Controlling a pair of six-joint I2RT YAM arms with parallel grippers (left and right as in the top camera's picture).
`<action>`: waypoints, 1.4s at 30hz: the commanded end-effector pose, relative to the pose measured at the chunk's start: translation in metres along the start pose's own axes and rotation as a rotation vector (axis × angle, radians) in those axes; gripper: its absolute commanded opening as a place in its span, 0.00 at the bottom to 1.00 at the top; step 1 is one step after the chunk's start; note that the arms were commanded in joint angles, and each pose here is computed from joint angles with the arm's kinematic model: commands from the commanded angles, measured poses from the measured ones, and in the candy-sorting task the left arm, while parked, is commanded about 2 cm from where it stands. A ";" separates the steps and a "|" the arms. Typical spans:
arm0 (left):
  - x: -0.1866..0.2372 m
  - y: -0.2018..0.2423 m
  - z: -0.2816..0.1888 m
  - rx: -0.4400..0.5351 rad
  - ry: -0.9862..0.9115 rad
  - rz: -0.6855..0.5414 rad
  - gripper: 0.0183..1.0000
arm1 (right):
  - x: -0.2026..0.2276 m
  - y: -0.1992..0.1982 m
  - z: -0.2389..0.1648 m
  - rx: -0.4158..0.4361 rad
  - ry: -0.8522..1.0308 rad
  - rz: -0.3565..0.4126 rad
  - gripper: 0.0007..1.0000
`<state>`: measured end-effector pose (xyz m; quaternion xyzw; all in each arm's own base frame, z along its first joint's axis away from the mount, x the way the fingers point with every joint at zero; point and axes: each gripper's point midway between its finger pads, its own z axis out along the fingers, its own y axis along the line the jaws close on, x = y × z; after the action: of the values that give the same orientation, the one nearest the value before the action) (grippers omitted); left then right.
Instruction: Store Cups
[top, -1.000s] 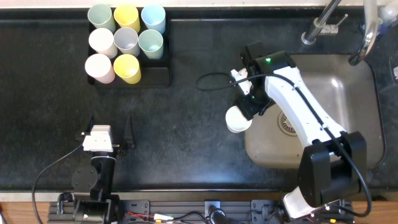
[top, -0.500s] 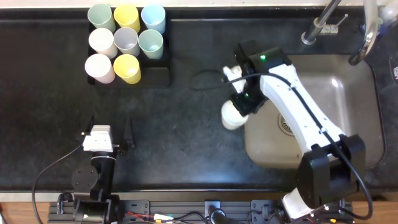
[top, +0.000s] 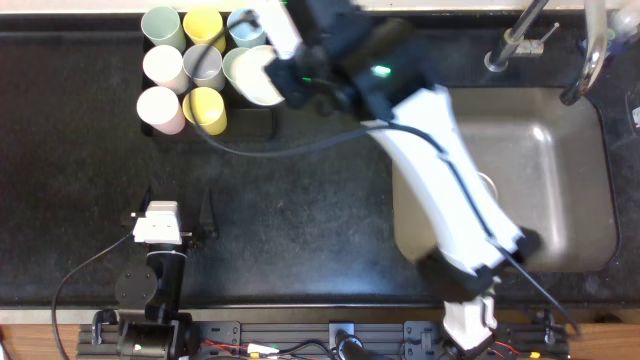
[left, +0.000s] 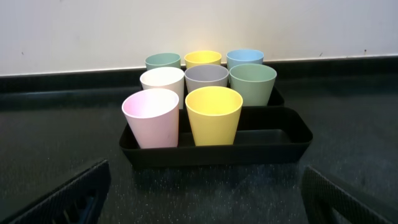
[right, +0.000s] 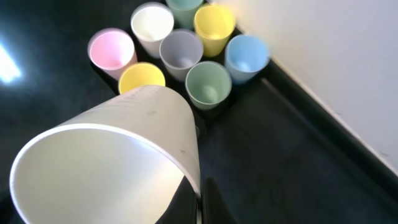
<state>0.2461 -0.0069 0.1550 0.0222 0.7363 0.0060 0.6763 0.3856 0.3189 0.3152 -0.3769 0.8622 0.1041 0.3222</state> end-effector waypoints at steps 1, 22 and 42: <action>-0.001 0.000 -0.001 -0.001 -0.007 0.022 1.00 | 0.018 -0.001 0.067 0.074 0.123 -0.033 0.04; -0.001 0.000 -0.001 -0.001 -0.007 0.022 1.00 | 0.061 0.013 0.150 0.005 0.285 -0.088 0.04; -0.001 0.000 -0.001 -0.001 -0.007 0.022 1.00 | 0.079 0.018 0.185 -0.029 0.332 -0.154 0.04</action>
<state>0.2461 -0.0070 0.1549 0.0224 0.7364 0.0059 0.6762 0.4215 0.3538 0.1189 -0.4460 0.8789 0.0154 0.1685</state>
